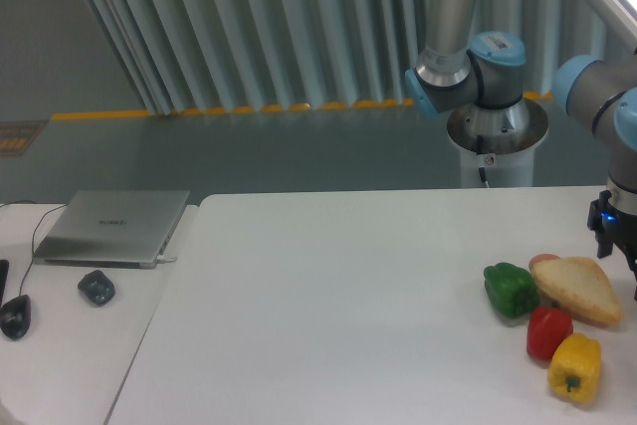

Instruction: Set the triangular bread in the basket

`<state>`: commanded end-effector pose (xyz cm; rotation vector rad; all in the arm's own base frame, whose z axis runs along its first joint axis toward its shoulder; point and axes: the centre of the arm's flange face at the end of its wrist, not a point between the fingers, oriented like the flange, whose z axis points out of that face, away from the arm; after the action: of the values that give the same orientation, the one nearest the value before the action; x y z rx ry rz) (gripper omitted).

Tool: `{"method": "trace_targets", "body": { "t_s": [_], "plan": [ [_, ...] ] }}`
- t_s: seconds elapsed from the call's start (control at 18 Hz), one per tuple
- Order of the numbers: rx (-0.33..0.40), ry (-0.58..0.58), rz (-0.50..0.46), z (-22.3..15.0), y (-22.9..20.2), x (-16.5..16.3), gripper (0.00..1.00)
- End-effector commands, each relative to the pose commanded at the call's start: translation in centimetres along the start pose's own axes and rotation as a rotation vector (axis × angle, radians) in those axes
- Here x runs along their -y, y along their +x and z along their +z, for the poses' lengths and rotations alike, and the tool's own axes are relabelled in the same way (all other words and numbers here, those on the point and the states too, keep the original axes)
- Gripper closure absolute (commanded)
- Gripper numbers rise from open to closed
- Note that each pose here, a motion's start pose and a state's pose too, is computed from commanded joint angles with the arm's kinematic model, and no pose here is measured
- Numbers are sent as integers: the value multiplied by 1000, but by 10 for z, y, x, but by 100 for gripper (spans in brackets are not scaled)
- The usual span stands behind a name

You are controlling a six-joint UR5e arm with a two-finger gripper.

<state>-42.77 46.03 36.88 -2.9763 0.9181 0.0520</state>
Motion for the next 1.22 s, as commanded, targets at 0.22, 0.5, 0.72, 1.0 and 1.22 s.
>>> {"method": "trace_targets", "body": {
  "t_s": [0.22,0.5,0.72,1.0,1.22],
  "plan": [
    [31,178,-50,18,10,9,0],
    [20,7,13,18,17,-7,0],
    [-17,2,53,29,34,-8,0],
    [-75,-11,78,49,67,-3,0],
    [-84,-25,80,53,75,1,0]
  ]
}}
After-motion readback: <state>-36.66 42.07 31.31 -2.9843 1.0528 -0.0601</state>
